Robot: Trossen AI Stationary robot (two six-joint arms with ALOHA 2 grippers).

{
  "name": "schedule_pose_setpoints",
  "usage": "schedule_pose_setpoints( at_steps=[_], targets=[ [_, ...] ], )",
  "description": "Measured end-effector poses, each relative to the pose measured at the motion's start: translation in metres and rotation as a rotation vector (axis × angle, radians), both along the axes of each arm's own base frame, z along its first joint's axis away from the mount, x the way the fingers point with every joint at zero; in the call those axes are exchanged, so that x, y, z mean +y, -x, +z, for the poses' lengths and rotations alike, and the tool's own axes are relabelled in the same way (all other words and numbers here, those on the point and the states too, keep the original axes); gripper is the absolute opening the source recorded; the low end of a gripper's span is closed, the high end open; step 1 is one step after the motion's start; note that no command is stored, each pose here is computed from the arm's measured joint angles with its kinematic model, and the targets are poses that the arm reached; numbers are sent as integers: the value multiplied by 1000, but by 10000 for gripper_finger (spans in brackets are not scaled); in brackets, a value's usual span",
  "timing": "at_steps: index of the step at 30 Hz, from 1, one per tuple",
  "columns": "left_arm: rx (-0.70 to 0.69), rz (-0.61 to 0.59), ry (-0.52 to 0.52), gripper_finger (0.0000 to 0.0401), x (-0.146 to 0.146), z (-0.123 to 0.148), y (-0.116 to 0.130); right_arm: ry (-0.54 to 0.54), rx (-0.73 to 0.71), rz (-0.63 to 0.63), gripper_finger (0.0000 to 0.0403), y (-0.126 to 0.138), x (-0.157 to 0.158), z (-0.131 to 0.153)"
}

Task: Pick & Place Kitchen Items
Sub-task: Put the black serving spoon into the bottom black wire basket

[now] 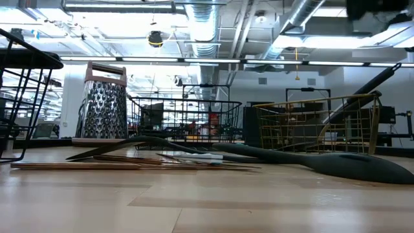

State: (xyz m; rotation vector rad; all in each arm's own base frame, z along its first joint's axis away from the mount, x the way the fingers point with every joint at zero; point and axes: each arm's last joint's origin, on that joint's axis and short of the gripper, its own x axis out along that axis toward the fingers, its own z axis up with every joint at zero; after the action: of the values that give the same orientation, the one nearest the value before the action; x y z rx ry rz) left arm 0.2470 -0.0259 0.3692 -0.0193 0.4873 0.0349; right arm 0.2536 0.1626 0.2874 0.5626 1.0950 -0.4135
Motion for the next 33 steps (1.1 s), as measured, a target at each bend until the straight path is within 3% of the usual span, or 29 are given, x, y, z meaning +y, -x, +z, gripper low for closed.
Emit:
schedule_pose_setpoints(
  at_steps=[4, 11, 22, 33],
  targets=[
    [72, -105, -34, 250, -6, -26, -33, 21, -62, 3, 8, 13, 12, 7],
    [105, -192, -77, 250, -12, -63, -77, 13, -41, -16, 20, 18, 30, -3],
    [131, -284, -110, 250, -2, -112, -120, -34, -49, -32, 28, 26, 52, -11],
    [154, -263, -40, 250, 39, -160, -149, -71, -63, -29, 27, 35, 64, -10]
  ],
)
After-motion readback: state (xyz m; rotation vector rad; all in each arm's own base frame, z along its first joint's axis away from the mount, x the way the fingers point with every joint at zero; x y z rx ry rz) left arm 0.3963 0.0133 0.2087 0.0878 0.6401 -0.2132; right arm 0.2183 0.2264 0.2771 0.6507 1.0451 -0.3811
